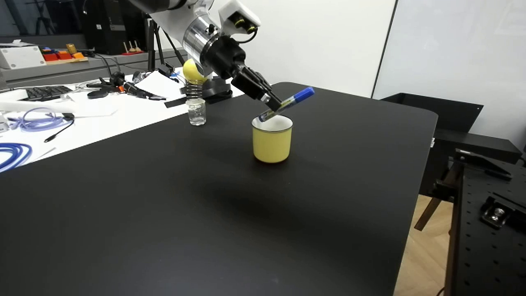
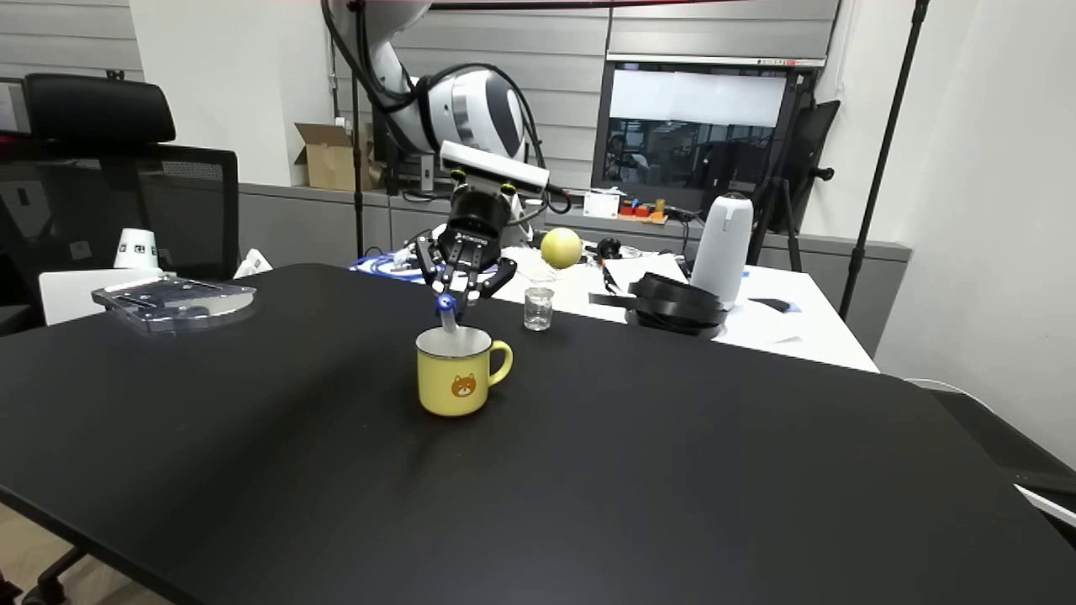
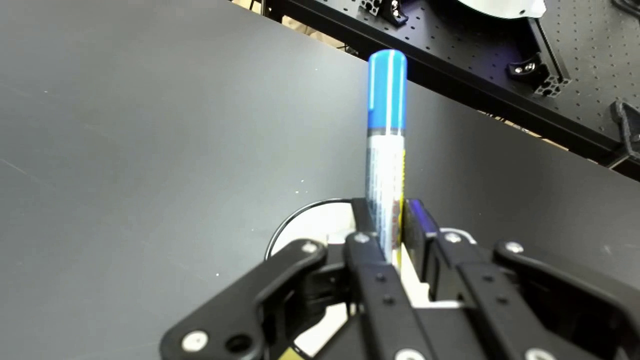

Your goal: Put the marker in the mug

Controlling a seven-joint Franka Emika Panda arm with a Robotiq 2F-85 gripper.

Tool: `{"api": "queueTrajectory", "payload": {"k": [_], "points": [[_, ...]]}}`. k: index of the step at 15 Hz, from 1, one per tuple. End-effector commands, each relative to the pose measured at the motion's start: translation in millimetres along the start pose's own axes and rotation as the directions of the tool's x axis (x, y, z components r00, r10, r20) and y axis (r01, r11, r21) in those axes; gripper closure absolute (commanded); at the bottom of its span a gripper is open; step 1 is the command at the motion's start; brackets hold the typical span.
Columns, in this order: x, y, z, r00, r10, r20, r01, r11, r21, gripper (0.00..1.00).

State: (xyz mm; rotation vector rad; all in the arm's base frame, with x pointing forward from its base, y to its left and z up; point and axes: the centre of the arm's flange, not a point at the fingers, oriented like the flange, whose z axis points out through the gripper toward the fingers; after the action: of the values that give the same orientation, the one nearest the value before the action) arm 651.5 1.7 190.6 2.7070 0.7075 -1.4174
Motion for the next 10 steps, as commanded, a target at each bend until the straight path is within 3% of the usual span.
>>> {"api": "queueTrajectory", "payload": {"k": [1, 8, 9, 10], "points": [[-5, 6, -3, 0.999, 0.029, 0.014, -0.03, 0.999, 0.03, 0.95], [-7, 17, 9, 0.999, 0.018, 0.032, -0.02, 0.998, 0.065, 0.95], [-6, 21, 11, 0.999, 0.017, 0.033, -0.02, 0.997, 0.076, 0.66], [-6, 25, 13, 0.999, 0.014, 0.035, -0.017, 0.996, 0.089, 0.53]]}}
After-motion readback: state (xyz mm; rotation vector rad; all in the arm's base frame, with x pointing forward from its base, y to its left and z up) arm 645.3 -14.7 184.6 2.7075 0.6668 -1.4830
